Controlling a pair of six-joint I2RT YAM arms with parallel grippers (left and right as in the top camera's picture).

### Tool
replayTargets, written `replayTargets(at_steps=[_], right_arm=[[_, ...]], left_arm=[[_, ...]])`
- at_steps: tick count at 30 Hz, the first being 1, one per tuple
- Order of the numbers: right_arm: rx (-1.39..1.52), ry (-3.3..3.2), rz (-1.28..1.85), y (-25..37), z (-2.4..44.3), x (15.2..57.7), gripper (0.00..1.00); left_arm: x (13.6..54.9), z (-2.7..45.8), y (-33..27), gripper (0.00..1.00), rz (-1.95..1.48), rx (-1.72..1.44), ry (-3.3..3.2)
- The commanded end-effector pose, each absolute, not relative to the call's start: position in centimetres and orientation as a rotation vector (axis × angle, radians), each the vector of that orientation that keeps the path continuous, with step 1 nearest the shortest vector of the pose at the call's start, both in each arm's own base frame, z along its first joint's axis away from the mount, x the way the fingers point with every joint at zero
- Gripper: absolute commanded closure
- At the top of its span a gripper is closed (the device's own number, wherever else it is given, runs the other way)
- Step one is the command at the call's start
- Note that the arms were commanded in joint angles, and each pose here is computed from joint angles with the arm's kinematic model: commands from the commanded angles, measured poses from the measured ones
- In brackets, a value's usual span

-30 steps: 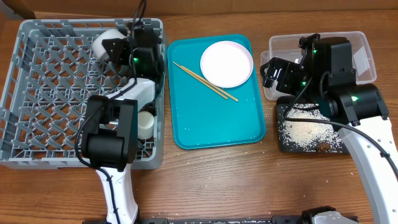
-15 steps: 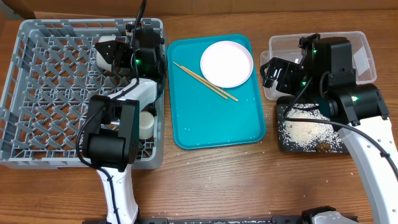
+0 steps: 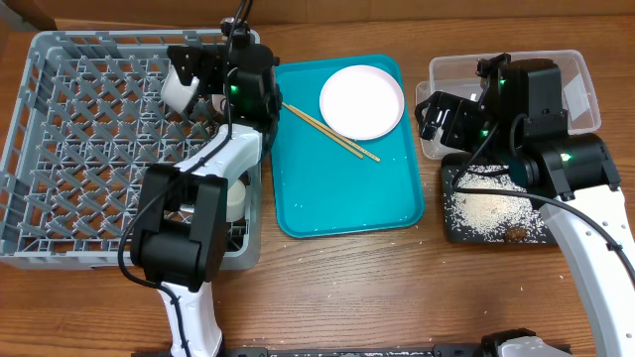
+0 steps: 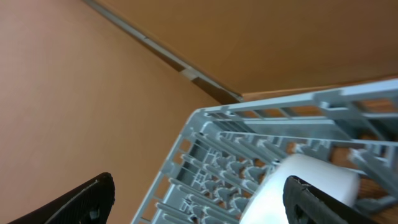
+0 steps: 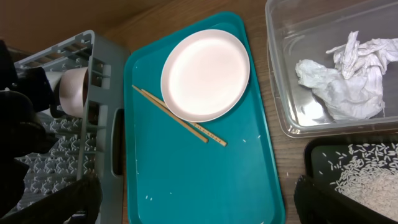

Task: Sort waste into correct bins and load items into the dishwasher
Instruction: 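Reach left gripper to the white plate and pinch its rim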

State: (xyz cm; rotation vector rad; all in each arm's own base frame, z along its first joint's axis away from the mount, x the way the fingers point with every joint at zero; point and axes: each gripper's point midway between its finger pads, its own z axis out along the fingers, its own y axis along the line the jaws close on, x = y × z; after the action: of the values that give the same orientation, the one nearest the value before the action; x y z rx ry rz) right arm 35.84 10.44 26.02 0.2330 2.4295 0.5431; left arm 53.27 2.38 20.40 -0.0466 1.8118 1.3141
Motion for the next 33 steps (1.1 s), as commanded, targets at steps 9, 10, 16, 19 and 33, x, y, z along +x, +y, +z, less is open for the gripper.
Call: replayTargets(at_steps=[9, 10, 16, 19, 33], right_arm=[[0.235, 2.417, 0.538, 10.3, 26.4, 36.1, 0.0], [0.235, 2.417, 0.538, 10.3, 26.4, 36.1, 0.0], [0.237, 2.425, 0.536, 10.3, 26.2, 35.9, 0.0], [0.239, 2.434, 0.534, 10.3, 26.1, 35.8, 0.0], [0.231, 2.468, 0.568, 10.7, 25.7, 35.1, 0.0]], left_arm=[[55.8, 20.7, -7.5, 0.03, 0.804, 0.159, 1.896], [56.0, 20.2, -9.3, 0.04, 0.691, 0.22, 1.94], [55.2, 18.1, -19.3, 0.2, -0.224, 0.286, 2.163], [55.4, 16.4, -19.0, 0.25, -0.292, 0.125, 2.219], [55.5, 5.1, -22.2, 0.28, -0.361, -0.036, 2.373]])
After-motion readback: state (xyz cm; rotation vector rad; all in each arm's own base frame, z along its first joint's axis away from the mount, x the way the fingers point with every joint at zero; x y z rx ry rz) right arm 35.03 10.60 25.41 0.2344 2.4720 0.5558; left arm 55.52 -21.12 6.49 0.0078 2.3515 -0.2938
